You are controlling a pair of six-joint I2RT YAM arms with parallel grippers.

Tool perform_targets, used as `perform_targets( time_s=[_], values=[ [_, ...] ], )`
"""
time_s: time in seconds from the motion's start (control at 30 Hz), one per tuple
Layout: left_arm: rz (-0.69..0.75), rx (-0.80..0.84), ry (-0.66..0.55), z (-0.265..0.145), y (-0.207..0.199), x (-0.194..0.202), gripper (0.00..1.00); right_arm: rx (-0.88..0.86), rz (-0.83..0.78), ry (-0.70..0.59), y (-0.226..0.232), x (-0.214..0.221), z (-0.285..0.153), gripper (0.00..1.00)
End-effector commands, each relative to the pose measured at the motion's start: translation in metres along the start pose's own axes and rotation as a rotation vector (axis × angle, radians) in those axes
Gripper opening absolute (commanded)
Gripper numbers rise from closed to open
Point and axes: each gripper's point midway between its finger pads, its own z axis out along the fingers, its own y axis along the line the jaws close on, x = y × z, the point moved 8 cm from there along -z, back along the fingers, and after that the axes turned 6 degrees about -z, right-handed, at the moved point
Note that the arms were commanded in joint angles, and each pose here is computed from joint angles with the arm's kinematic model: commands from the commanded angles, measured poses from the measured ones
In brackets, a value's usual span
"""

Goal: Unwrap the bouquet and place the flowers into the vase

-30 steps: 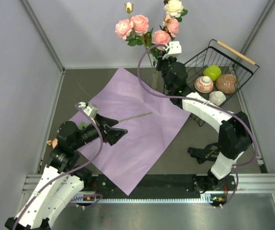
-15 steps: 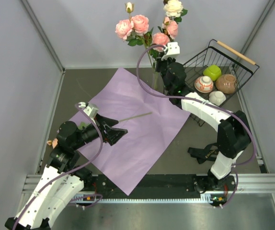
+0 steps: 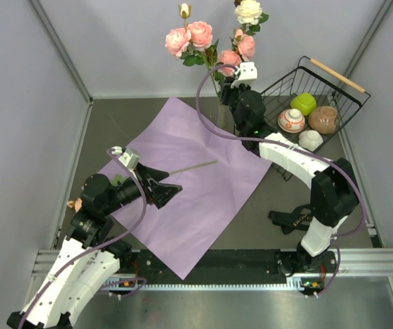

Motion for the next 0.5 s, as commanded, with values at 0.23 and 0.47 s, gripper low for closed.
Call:
perform_targets(
  time_s=[0.23, 0.47],
  values=[
    [0.030, 0.022, -0.045, -0.003, -0.006, -0.008, 0.89, 0.010, 0.047, -0.021, -0.010, -0.026, -0.018, 0.45],
    [0.017, 0.016, -0.043, -0.003, -0.004, -0.004, 0.90, 0.019, 0.074, 0.039, -0.015, -0.035, -0.031, 0.68]
  ],
)
